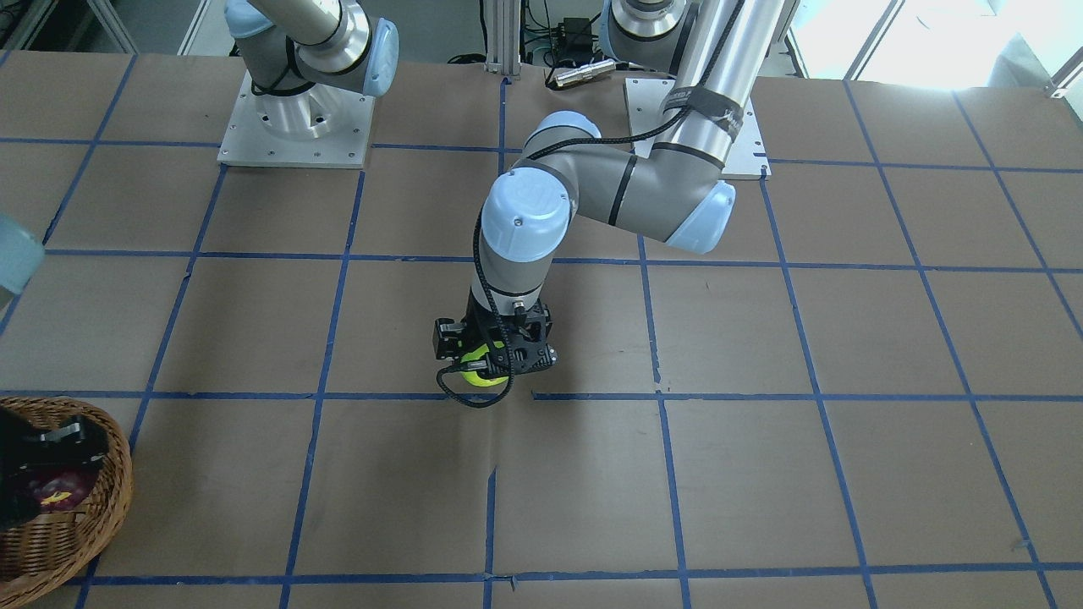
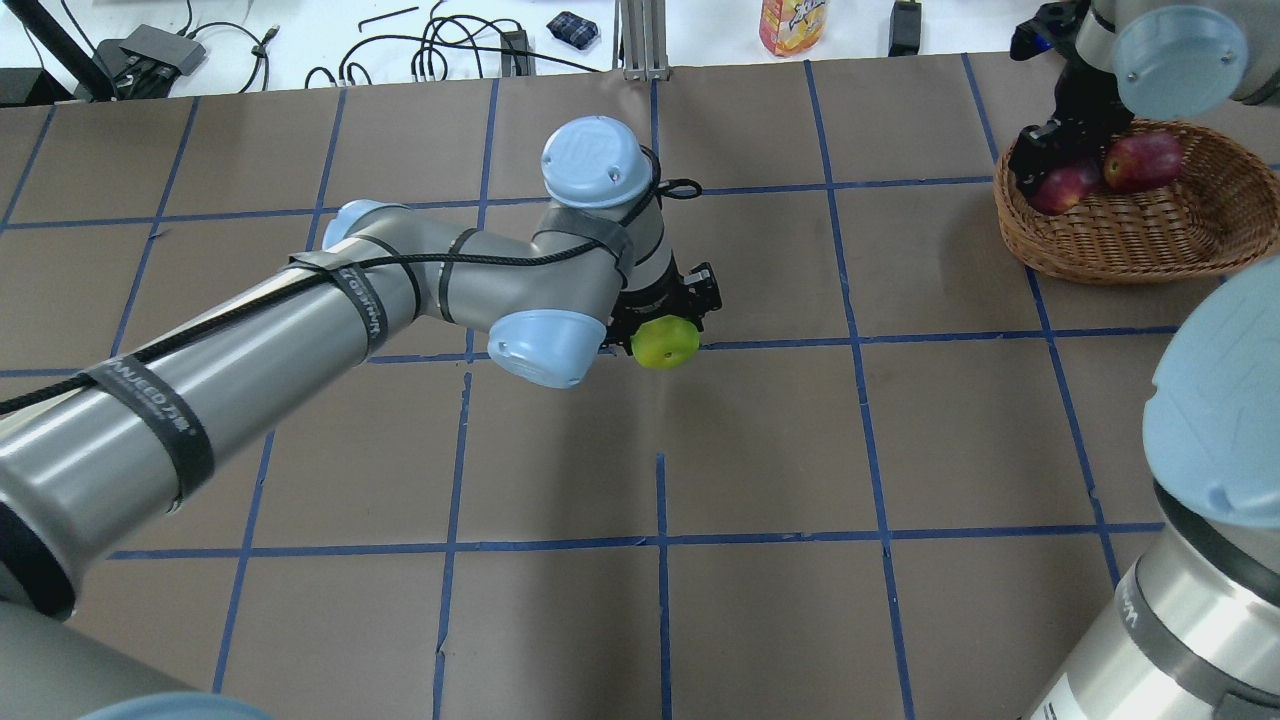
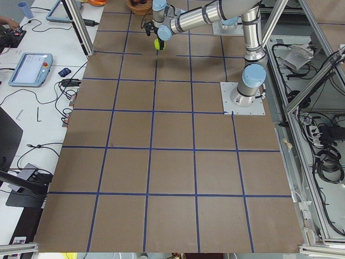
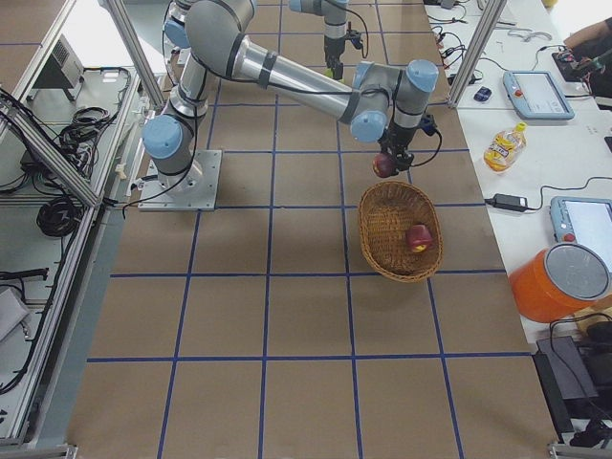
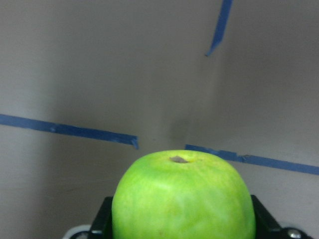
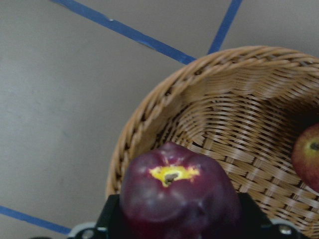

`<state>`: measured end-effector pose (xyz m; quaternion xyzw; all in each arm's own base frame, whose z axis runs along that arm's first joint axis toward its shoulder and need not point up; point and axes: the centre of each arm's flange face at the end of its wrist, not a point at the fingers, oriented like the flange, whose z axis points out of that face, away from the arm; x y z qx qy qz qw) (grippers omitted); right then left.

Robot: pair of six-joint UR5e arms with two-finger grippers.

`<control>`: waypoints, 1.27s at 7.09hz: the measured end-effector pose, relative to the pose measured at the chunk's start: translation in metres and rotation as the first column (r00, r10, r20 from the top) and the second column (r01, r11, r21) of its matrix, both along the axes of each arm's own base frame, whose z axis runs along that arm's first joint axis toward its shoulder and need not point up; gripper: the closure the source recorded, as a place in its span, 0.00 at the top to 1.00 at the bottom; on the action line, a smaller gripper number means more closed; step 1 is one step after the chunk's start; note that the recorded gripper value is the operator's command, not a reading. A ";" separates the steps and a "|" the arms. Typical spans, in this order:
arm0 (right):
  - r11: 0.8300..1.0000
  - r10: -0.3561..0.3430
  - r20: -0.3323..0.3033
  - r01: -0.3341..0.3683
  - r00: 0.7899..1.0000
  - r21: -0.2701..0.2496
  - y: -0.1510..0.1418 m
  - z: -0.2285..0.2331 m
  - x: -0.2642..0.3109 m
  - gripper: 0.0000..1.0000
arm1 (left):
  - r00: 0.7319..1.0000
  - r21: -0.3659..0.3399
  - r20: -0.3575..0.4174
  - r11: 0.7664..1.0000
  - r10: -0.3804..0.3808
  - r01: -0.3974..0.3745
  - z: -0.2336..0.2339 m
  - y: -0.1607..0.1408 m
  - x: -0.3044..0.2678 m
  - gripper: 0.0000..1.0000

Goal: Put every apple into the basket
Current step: 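Drop dark apple into basket with right while left releases green apple center, then grasp the green apple at center with the right gripper while left withdraws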

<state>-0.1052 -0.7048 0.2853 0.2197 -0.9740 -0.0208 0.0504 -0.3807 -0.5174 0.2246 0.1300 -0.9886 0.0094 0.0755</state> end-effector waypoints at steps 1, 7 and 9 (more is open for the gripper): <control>1.000 0.018 -0.002 -0.018 1.000 -0.001 0.000 -0.010 -0.027 0.99 | 1.000 -0.008 -0.003 1.000 0.013 -0.013 -0.015 0.011 -0.023 1.00; 1.000 0.002 0.055 -0.002 0.998 -0.010 0.008 -0.004 -0.038 1.00 | 0.999 -0.074 -0.028 0.997 -0.030 0.028 0.064 -0.052 0.068 1.00; 0.995 -0.094 0.072 0.093 0.993 0.025 0.016 0.033 0.075 1.00 | 0.985 -0.030 0.021 0.985 -0.170 0.171 0.125 -0.063 0.164 1.00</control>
